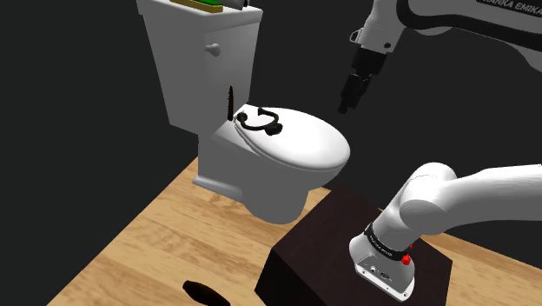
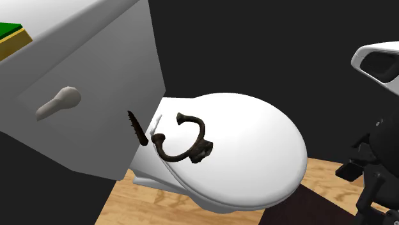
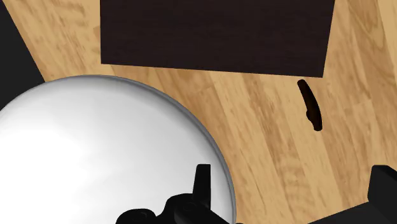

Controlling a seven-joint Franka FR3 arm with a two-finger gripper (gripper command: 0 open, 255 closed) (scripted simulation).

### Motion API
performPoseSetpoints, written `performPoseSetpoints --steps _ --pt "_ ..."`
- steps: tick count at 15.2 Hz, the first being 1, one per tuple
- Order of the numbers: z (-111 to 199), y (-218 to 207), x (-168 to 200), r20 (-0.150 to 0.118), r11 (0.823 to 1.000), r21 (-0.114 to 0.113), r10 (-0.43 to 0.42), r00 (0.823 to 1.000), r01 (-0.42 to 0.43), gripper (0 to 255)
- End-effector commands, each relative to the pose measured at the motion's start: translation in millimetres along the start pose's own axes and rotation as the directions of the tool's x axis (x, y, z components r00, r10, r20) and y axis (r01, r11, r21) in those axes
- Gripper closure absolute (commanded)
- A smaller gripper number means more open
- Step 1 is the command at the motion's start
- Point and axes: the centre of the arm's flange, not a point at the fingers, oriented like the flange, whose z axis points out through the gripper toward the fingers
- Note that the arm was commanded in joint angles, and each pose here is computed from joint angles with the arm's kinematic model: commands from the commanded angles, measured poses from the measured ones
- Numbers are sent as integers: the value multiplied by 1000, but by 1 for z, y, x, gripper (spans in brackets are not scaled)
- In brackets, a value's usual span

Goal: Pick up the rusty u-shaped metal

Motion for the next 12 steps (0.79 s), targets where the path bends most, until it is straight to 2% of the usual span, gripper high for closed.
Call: performPoseSetpoints --steps 1,12 --pt "0 0 0 0 1000 0 0 1000 0 0" --pt "61 49 120 -5 995 -23 93 996 -93 0"
